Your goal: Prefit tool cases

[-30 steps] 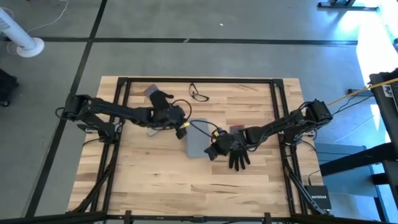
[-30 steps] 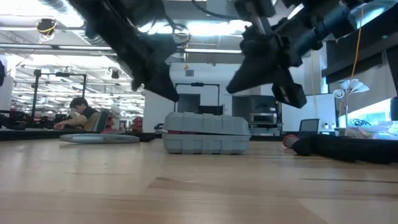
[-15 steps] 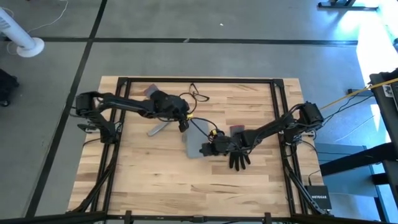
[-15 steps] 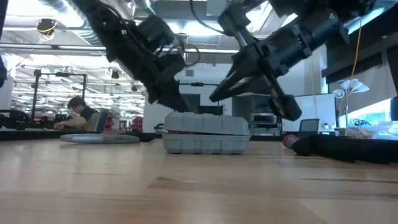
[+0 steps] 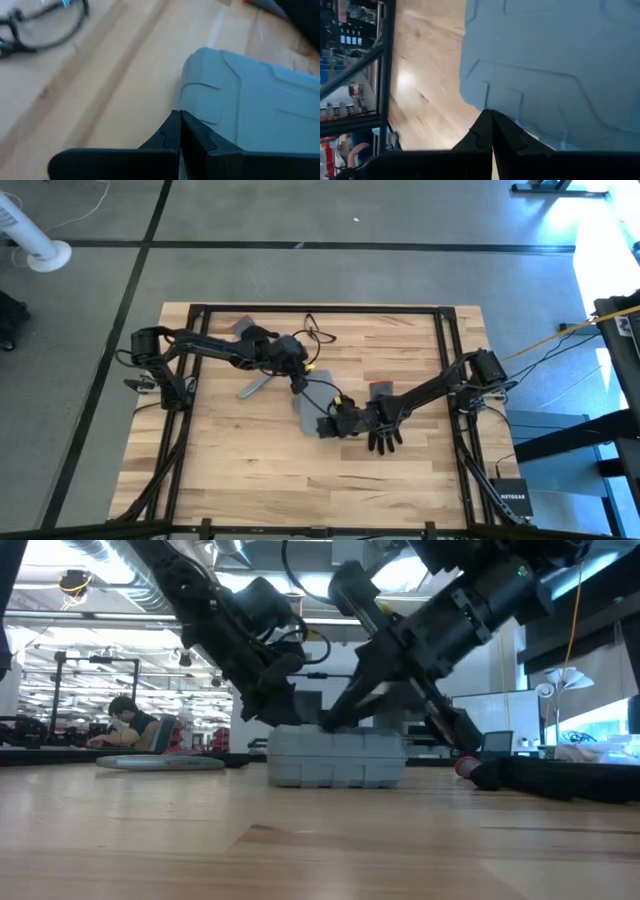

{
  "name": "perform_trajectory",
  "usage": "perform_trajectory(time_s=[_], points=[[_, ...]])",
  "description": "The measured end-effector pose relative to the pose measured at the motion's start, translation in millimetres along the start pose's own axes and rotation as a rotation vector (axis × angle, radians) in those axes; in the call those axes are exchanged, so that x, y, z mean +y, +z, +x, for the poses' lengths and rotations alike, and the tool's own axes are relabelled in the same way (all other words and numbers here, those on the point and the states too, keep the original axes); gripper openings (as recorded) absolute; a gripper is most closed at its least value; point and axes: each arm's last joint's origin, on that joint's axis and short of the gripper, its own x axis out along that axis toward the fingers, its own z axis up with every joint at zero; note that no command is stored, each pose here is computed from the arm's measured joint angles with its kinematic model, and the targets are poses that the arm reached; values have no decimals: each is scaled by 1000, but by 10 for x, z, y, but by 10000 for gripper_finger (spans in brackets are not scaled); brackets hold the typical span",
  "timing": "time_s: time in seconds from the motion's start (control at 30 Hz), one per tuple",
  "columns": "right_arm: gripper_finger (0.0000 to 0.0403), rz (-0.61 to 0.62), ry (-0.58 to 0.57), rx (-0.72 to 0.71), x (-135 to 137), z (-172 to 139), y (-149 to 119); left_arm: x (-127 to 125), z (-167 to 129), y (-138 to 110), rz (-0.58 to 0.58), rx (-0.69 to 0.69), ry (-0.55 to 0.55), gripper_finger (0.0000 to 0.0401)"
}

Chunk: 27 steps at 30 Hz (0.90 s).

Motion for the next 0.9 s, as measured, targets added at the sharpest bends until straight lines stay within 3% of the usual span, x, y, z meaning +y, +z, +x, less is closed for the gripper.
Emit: perform_trajectory(time_s=[0.23, 0.33, 0.47, 0.53, 0.67, 0.77, 0.9], points=[[0, -63, -77, 88, -37, -80, -32, -390, -53, -199, -103, 127, -50, 0], [0, -109, -134, 53, -55, -159, 12, -618, -122, -300, -124, 178, -103, 0], [0, -166, -215, 13, -87, -272, 85, -900, -237, -477, -102, 277, -177, 0], [0, -198, -249, -6, -116, -273, 143, -993, -275, -632, -73, 350, -155, 0], [0, -229, -239, -26, -117, -242, 313, -1220, -410, -728, -49, 353, -153, 0], [0, -268, -170, -50, -67, -219, 473, -1333, -448, -886, -32, 379, -106, 0], [0, -330, -132, -33, -3, -318, 635, -1469, -583, -881, -22, 307, -125, 0]])
